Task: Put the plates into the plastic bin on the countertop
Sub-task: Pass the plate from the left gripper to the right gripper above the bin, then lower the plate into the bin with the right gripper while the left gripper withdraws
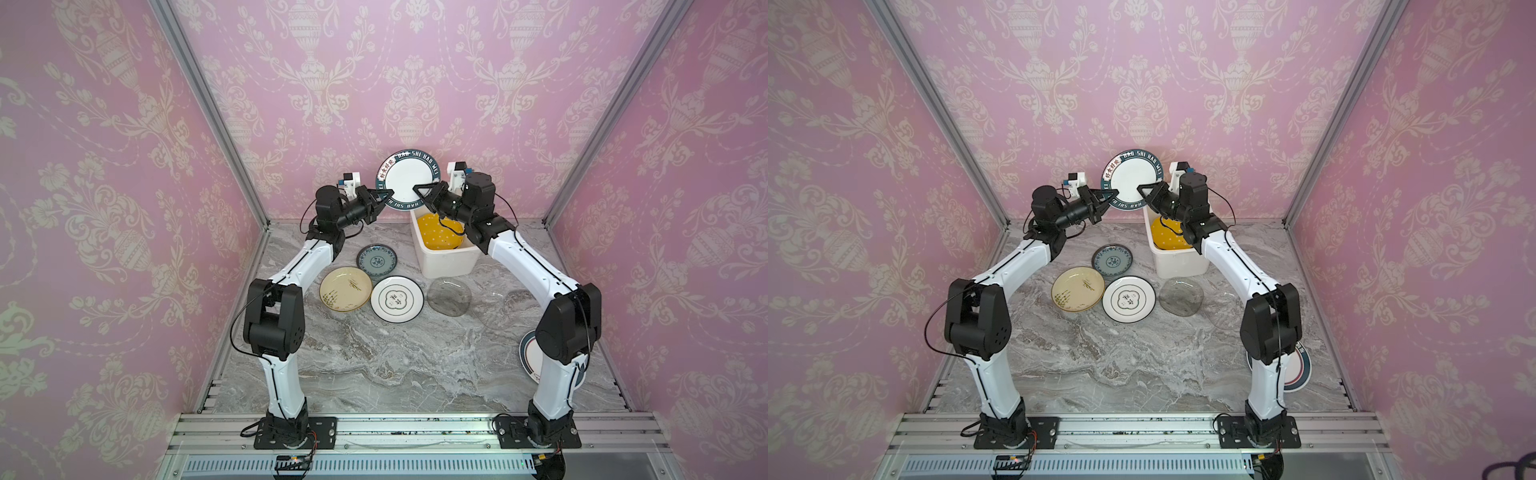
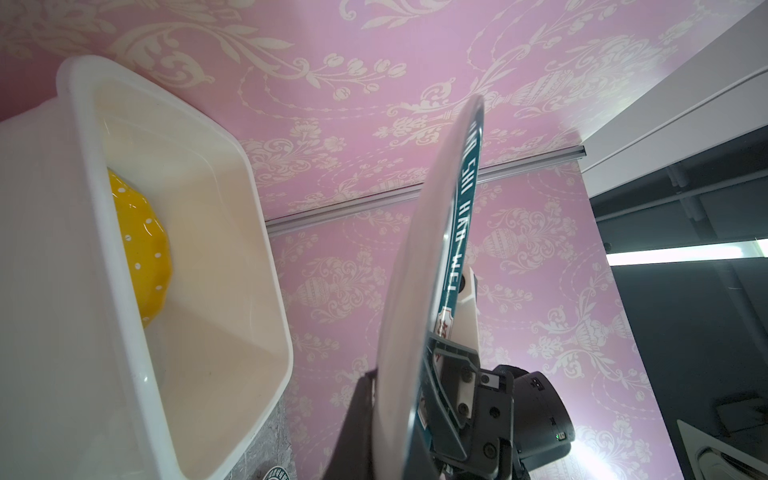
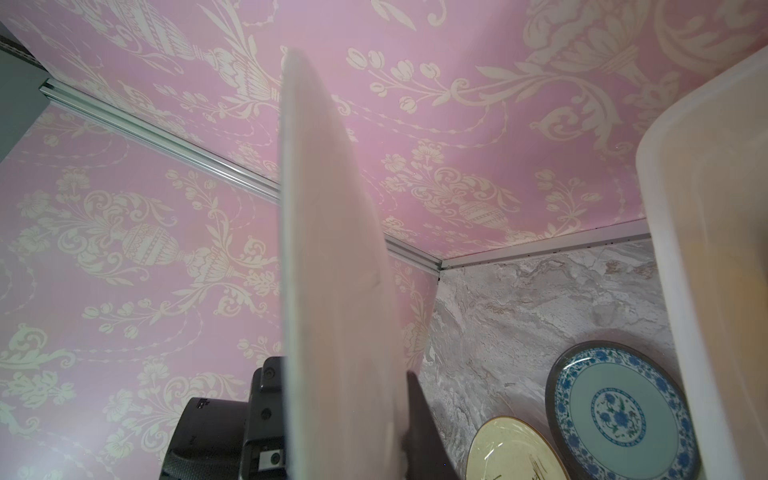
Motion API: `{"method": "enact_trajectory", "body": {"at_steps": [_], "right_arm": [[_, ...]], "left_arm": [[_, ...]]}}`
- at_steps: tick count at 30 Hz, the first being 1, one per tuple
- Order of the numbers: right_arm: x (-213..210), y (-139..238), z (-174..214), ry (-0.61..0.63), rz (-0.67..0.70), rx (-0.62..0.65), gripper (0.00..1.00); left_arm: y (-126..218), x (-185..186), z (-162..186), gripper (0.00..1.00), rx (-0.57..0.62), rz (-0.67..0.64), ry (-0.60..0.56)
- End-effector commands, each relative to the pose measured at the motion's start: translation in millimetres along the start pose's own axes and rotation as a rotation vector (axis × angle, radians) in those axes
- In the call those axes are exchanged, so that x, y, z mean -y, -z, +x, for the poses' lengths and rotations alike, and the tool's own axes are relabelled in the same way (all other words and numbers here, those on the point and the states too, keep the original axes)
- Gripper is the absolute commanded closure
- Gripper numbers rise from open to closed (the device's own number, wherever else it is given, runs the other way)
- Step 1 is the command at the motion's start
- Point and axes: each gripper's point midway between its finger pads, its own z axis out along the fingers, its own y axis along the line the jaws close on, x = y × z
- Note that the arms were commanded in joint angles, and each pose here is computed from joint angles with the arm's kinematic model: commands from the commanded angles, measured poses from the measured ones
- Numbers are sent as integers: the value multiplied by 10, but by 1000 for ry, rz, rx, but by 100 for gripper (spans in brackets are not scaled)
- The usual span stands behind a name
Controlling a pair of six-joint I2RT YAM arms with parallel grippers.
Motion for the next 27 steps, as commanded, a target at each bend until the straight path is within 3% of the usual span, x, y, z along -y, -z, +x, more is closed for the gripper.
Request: {"method": "enact_trajectory", "body": {"at_steps": [1, 4, 8, 12, 16, 23, 27], "right_arm": [[-268, 86, -178, 95, -53, 80, 100], [-251, 54, -240, 94, -47, 94, 100], [-202, 51, -385, 75, -34, 134, 100], [-104, 76, -508, 46, -15, 168, 100], [38, 112, -553, 30, 23, 187, 100], [398, 166, -641, -21, 123, 232, 100], [681, 175, -695, -87, 198, 266, 100]], "left_arm": [[-86, 156, 80, 100, -43, 30, -16], [-94, 155, 24, 99, -34, 33, -21], [-26, 190, -125, 79, 7, 45, -45], [119, 232, -299, 48, 79, 59, -94], [259, 234, -441, 33, 146, 45, -162], [575, 27, -783, 25, 300, -112, -315], [774, -182, -936, 24, 339, -335, -459]]}}
